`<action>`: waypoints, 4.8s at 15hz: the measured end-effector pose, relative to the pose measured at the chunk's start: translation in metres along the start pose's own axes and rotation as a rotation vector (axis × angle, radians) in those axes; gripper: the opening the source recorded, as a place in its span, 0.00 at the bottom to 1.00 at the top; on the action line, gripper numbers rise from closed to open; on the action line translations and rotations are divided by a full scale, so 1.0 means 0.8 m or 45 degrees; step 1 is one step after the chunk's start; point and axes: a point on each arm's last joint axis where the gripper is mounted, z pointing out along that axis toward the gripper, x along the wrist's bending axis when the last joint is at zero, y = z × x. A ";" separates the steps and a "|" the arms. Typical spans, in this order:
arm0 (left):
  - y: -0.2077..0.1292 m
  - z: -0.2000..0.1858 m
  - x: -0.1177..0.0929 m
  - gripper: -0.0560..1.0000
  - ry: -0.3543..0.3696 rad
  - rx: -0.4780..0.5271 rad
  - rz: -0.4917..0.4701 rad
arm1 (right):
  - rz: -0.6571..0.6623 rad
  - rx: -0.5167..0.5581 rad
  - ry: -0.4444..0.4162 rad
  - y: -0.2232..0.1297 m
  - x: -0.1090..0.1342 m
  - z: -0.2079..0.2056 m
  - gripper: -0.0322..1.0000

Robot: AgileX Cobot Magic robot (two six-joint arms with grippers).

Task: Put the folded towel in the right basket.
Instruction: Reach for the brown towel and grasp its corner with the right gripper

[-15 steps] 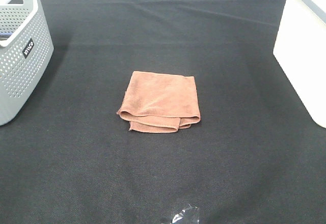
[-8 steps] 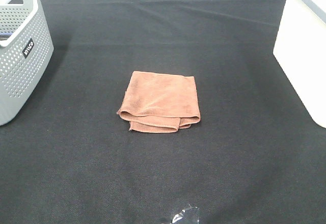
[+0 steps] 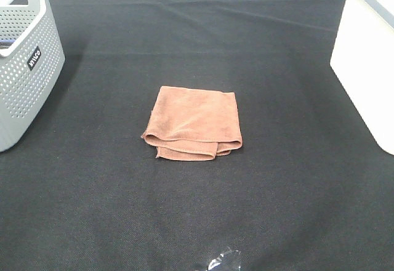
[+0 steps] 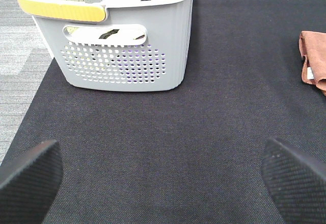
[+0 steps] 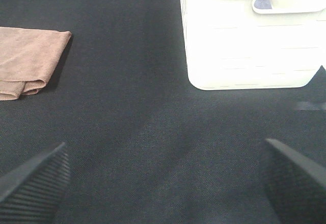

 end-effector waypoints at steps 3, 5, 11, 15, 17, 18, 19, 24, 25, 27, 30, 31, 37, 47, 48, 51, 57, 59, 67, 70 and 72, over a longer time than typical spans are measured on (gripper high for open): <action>0.000 0.000 0.000 0.99 0.000 0.000 0.000 | 0.000 0.000 0.000 0.000 0.000 0.000 0.97; 0.000 0.000 0.000 0.99 0.000 0.000 0.000 | 0.000 0.000 0.000 0.000 0.000 0.000 0.97; 0.000 0.000 0.000 0.99 0.000 0.000 0.003 | 0.172 0.271 0.047 0.094 0.003 0.017 0.97; 0.000 0.000 0.000 0.99 0.000 0.000 0.003 | 0.220 0.510 0.079 0.191 0.004 0.099 0.97; 0.000 0.000 0.000 0.99 0.000 -0.001 0.003 | 0.309 0.623 0.204 0.209 0.017 0.145 0.97; 0.000 0.000 0.000 0.99 0.000 -0.001 0.003 | 0.345 0.659 0.261 0.214 0.022 0.161 0.97; 0.000 0.000 0.000 0.99 0.000 -0.001 0.003 | 0.367 0.684 0.305 0.219 0.026 0.179 0.97; 0.000 0.000 0.000 0.99 0.000 -0.001 0.003 | 0.313 0.732 0.474 0.233 0.096 0.293 0.97; 0.000 0.000 0.000 0.99 0.000 -0.001 0.003 | 0.278 0.784 0.514 0.227 0.122 0.319 0.97; 0.000 0.000 0.000 0.99 0.000 -0.001 0.003 | 0.264 0.924 0.556 0.202 0.163 0.379 0.97; 0.000 0.000 0.000 0.99 0.000 -0.001 0.003 | 0.325 0.980 0.556 0.165 0.179 0.439 0.97; 0.000 0.000 0.000 0.99 0.000 -0.001 0.003 | 0.343 0.988 0.544 0.154 0.182 0.454 0.97; 0.000 0.000 0.000 0.99 0.000 -0.001 0.003 | 0.377 1.072 0.469 0.105 0.179 0.523 0.97; 0.000 0.000 0.000 0.99 -0.002 -0.001 0.003 | 0.413 1.085 0.398 0.060 0.176 0.564 0.93; 0.000 0.000 0.000 0.99 -0.002 -0.001 0.003 | 0.418 1.085 0.399 0.060 0.176 0.564 0.93; 0.000 0.000 0.000 0.99 -0.002 -0.001 0.003 | 0.440 1.081 0.435 0.061 0.182 0.564 0.93; 0.000 0.000 0.000 0.99 -0.002 -0.001 0.006 | 0.501 1.126 0.494 0.045 0.195 0.573 0.90; 0.000 0.000 0.000 0.99 -0.002 -0.001 0.006 | 0.521 1.118 0.503 0.043 0.203 0.574 0.88; 0.000 0.000 0.000 0.99 -0.002 -0.001 0.009 | 0.563 1.152 0.672 0.012 0.271 0.569 0.53; 0.000 0.000 0.000 0.99 -0.002 -0.001 0.013 | 0.527 1.155 0.688 0.006 0.274 0.568 0.19; 0.000 0.000 0.000 0.99 -0.002 -0.001 0.013 | 0.474 1.125 0.707 0.013 0.274 0.562 0.18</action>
